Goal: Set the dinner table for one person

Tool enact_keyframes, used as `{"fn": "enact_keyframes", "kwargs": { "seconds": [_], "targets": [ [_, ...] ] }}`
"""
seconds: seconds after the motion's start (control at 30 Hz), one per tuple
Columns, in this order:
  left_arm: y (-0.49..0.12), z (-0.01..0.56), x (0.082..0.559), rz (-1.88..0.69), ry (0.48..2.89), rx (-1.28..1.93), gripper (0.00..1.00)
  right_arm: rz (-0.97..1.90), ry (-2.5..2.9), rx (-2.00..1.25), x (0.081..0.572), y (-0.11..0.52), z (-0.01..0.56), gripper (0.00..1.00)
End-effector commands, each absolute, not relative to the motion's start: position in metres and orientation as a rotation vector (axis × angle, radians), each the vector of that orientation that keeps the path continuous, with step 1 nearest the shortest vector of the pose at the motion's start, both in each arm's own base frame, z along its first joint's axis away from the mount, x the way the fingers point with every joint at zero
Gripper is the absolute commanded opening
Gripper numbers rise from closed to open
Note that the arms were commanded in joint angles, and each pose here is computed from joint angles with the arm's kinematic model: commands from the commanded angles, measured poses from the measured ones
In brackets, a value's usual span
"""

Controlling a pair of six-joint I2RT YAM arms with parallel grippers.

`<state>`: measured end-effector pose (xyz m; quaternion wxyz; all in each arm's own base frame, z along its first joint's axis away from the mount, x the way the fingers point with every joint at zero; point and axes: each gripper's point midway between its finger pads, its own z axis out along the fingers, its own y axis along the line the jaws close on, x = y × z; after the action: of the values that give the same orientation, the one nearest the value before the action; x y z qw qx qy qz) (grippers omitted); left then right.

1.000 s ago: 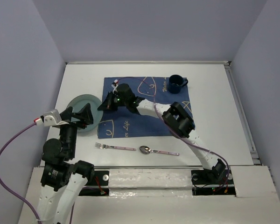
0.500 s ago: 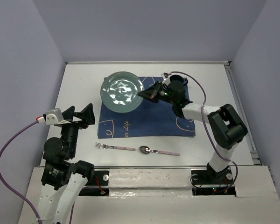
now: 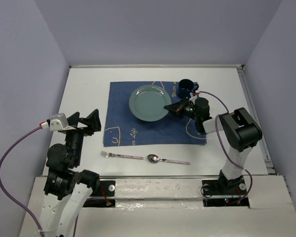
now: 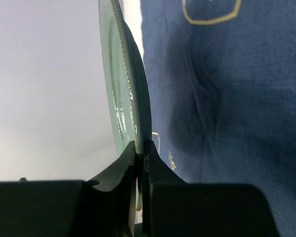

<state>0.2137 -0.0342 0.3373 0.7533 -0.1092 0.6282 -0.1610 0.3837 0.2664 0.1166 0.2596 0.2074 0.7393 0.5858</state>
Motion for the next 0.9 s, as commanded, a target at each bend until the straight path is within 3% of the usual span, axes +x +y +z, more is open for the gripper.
{"fn": "enact_keyframes", "kwargs": {
  "seconds": [0.0,0.87],
  "targets": [
    [-0.035,0.339,0.219,-0.334,1.362,-0.225,0.99,1.747,1.72,0.329,0.387,0.271,0.193,0.0],
    [-0.037,0.337,0.22,-0.338,1.37,-0.219,0.99,1.612,1.868,0.475,0.401,0.262,0.115,0.0]
  ]
}}
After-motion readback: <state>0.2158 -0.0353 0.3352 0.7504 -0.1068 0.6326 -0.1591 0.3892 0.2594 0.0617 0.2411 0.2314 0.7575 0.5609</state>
